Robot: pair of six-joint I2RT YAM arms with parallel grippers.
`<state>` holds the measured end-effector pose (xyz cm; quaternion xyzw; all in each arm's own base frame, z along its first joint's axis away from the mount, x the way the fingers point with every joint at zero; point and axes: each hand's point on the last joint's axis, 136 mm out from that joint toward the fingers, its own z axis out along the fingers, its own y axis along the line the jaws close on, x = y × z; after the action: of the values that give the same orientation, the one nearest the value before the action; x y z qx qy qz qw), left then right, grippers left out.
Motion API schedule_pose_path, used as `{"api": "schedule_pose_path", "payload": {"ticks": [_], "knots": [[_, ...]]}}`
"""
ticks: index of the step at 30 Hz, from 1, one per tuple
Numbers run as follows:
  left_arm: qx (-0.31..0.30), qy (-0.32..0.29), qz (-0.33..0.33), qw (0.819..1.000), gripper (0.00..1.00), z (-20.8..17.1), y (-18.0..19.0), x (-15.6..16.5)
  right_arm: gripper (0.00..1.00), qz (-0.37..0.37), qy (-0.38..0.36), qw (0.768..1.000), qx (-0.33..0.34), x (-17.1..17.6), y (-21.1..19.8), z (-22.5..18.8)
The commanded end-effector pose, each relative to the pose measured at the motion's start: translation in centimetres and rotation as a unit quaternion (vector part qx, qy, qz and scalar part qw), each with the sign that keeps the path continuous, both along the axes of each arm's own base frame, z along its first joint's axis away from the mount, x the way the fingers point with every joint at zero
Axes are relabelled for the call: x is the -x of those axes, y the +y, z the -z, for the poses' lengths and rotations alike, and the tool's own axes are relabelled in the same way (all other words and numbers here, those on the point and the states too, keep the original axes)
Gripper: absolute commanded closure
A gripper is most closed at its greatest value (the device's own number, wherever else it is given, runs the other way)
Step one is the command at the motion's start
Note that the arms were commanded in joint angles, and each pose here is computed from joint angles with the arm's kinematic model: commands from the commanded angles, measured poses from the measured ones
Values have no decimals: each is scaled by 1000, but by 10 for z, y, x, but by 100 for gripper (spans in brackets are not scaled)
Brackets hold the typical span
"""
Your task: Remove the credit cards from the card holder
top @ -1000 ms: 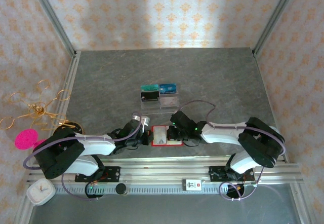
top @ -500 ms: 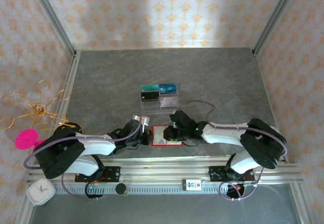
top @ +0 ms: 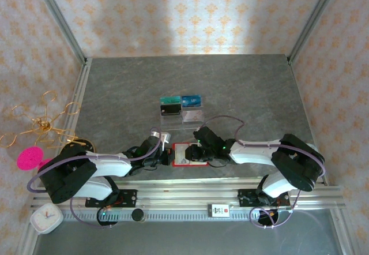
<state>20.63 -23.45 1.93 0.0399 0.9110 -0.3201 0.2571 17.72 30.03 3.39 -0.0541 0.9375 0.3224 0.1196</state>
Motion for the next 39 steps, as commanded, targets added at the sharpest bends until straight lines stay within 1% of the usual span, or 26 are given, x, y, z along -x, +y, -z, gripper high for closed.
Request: {"api": "schedule_pose_path", "payload": {"ticks": [1, 4, 5, 10, 13, 17, 20, 22, 24, 28, 32, 36, 39], "knots": [[-40, 47, 12, 998, 100, 29, 15, 22, 78, 15, 13, 999, 39, 2, -13, 19], [-39, 46, 10, 998, 100, 29, 16, 22, 85, 21, 14, 999, 45, 1, -15, 21], [-39, 45, 10, 998, 100, 28, 15, 22, 86, 23, 12, 998, 51, 0, -16, 22], [-39, 48, 13, 998, 100, 30, 15, 23, 81, 14, 18, 998, 62, 2, -17, 28], [-40, 54, 17, 998, 100, 33, 13, 24, 80, 6, 28, 998, 64, 5, -15, 34], [-58, 66, 24, 996, 100, 43, 15, 31, 80, -2, 38, 997, 60, 9, -13, 40], [-67, 77, 37, 994, 100, 50, 13, 39, 90, 0, 36, 998, 57, 8, -12, 39], [-69, 81, 39, 994, 100, 52, 14, 42, 93, 0, 32, 998, 52, 7, -11, 36], [-71, 84, 40, 993, 100, 53, 15, 44, 100, 6, 28, 998, 51, 5, -12, 34], [-70, 83, 33, 994, 100, 52, 18, 44, 100, 36, 9, 997, 63, -2, -24, 28], [-65, 65, 29, 995, 100, 39, 17, 39, 100, 55, -7, 995, 79, -5, -36, 20], [-35, 24, 34, 999, 100, 7, 5, 27, 100, 57, -8, 996, 68, -4, -35, 15], [-15, -4, 34, 999, 96, -14, -2, 18, 100, 60, -11, 996, 62, -5, -34, 12]]}}
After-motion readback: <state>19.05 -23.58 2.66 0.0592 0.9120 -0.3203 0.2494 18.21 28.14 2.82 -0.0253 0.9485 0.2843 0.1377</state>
